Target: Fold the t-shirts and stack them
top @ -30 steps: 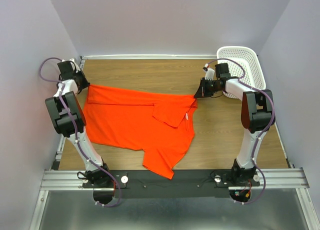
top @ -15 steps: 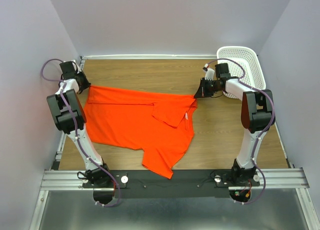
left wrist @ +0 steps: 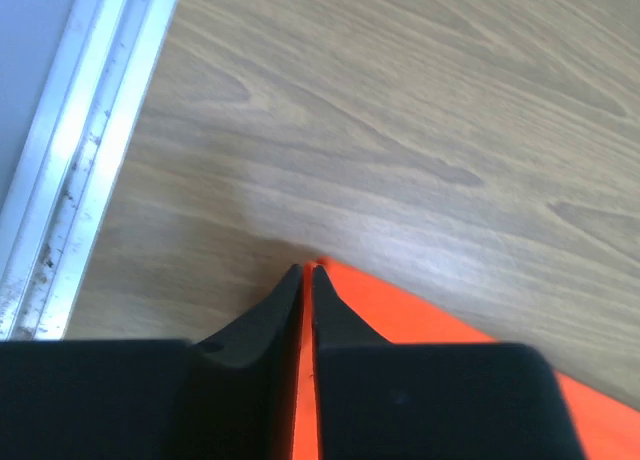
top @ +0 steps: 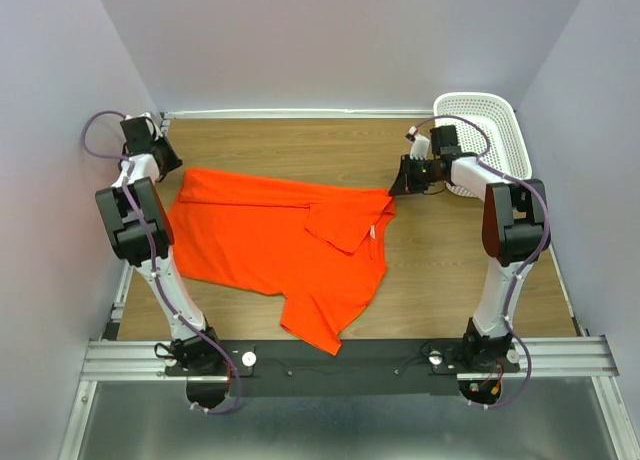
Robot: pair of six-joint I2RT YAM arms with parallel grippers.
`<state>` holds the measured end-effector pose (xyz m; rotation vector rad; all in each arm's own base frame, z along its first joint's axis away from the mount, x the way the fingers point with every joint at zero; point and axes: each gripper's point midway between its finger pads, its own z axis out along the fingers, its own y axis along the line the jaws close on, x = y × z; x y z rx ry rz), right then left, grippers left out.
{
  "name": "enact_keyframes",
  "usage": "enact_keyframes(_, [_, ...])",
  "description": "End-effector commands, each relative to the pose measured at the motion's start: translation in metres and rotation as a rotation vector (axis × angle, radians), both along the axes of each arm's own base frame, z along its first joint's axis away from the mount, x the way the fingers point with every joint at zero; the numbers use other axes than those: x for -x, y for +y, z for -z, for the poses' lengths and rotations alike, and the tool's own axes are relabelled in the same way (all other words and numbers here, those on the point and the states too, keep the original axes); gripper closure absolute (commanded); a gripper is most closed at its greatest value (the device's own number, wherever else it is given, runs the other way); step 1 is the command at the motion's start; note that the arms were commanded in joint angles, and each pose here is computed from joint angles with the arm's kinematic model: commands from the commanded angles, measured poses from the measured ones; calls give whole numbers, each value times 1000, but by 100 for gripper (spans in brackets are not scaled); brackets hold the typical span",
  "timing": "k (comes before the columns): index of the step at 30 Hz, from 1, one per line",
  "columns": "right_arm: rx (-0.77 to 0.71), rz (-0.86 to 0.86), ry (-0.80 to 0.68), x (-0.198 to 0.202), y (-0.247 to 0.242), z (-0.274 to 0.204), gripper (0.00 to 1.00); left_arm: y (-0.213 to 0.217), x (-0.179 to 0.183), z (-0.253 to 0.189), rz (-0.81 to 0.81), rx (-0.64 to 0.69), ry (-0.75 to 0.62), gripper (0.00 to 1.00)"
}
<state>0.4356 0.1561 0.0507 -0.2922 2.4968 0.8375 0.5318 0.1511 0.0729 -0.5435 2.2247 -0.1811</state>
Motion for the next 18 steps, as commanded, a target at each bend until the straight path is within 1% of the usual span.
enact_keyframes(1, [50, -10, -50, -13, -9, -5, 68, 11, -14, -14, -50, -42, -43, 64])
enact_keyframes(2, [56, -14, -73, -16, -10, -13, 62, 16, -11, -19, -81, -52, -42, 58])
enact_keyframes(3, [68, -9, -86, -18, -12, -17, 55, 18, -9, -26, -100, -64, -48, 54])
enact_keyframes(4, [83, -29, -112, -18, -14, -23, 54, 22, -5, -48, -128, -86, -77, 51])
enact_keyframes(5, [95, -47, -136, -18, -15, -28, 51, 30, 0, -60, -174, -118, -84, 48])
enact_keyframes(6, [94, -53, -174, -18, -15, -44, 49, 31, 4, -72, -203, -124, -102, 45])
enact_keyframes(7, [97, -82, -191, -13, -15, -48, 46, 31, 17, -97, -232, -142, -142, 43])
enact_keyframes(8, [97, -104, -208, -10, -15, -54, 42, 31, 24, -112, -247, -152, -174, 43])
enact_keyframes(9, [76, -147, -232, 1, -10, -66, 34, 25, 34, -156, -257, -160, -275, 39])
enact_keyframes(10, [75, -176, -245, 6, -10, -68, 30, 19, 49, -148, -254, -151, -270, 37])
enact_keyframes(11, [83, -215, -276, 10, -10, -71, 24, 9, 54, -164, -223, -139, -336, 34])
enact_keyframes(12, [101, -217, -283, 13, -13, -71, 23, 0, 73, -202, -221, -148, -430, 30])
enact_keyframes(13, [118, -210, -267, 16, -16, -63, 23, -11, 88, -186, -200, -123, -415, 27])
enact_keyframes(14, [134, -195, -250, 16, -19, -57, 23, -17, 100, -190, -194, -123, -429, 25])
enact_keyframes(15, [148, -177, -231, 14, -22, -52, 22, -21, 108, -199, -194, -127, -468, 19])
enact_keyframes(16, [172, -136, -184, 10, -26, -37, 21, -32, 128, -201, -186, -109, -496, 16])
enact_keyframes(18, [179, -111, -145, 6, -28, -24, 21, -44, 143, -201, -151, -104, -528, 15])
